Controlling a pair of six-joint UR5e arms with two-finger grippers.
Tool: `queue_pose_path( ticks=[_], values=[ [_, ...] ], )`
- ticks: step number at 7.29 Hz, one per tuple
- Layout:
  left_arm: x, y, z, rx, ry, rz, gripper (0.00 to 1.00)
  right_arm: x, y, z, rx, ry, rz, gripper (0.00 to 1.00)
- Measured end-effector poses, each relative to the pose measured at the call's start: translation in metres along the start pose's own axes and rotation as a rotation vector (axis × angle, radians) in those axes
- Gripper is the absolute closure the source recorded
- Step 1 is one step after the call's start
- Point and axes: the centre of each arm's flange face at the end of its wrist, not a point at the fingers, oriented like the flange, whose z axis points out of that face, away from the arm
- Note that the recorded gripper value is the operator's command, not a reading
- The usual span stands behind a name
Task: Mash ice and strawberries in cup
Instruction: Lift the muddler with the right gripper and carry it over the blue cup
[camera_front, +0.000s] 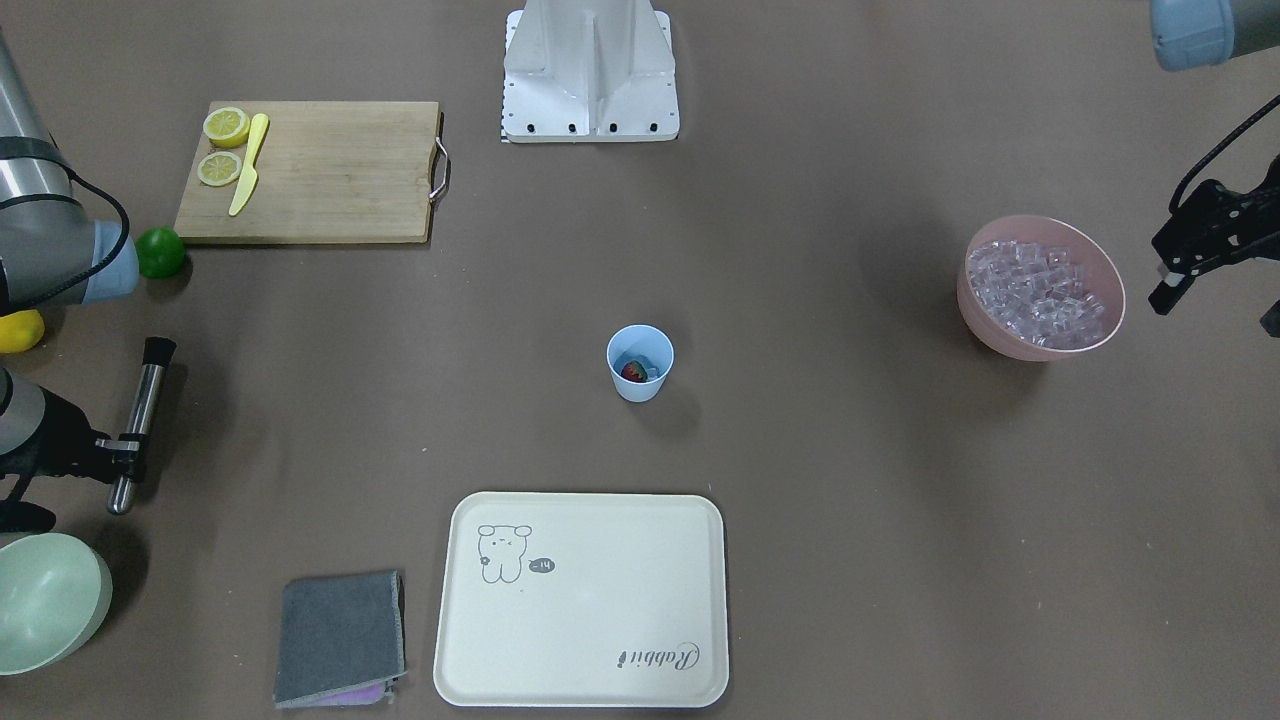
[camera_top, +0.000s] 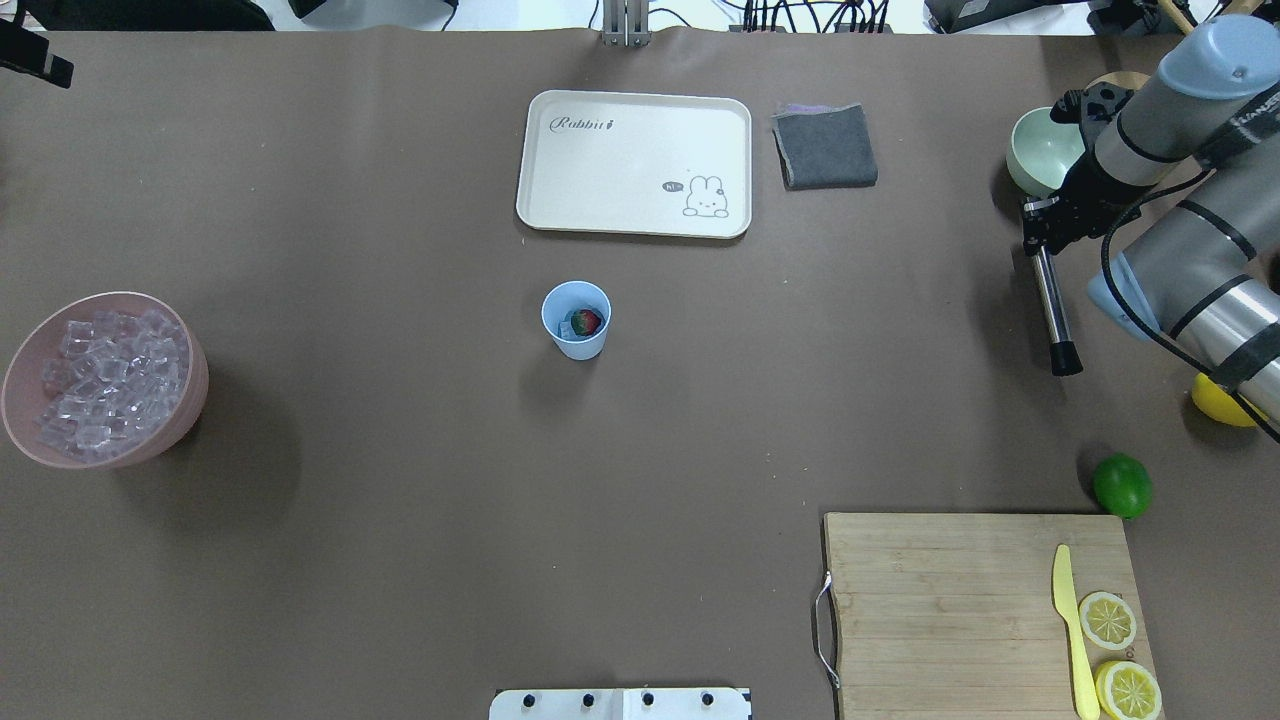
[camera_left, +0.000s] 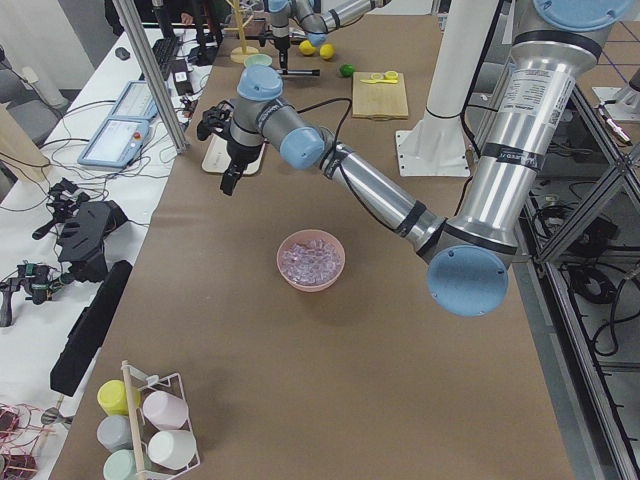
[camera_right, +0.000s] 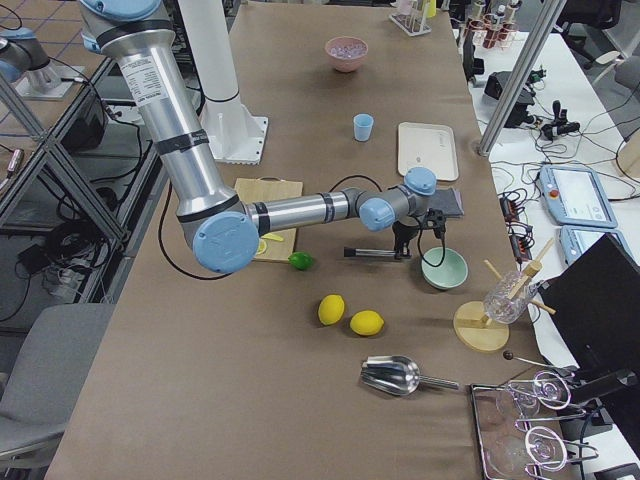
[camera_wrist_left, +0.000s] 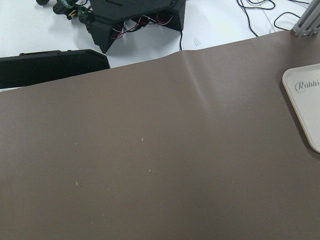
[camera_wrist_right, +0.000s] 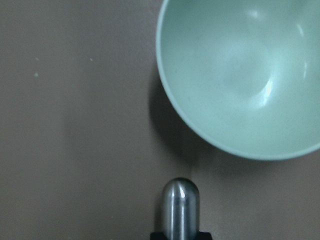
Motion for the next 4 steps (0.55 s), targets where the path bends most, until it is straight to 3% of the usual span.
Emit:
queue_pose_path(
  ticks=[4],
  values=[
    [-0.005, 0.005, 0.002, -0.013, -0.002, -0.012, 0.04, -0.036, -0.019, -0.123, 0.194, -0.109, -0.036, 1.00]
  ],
)
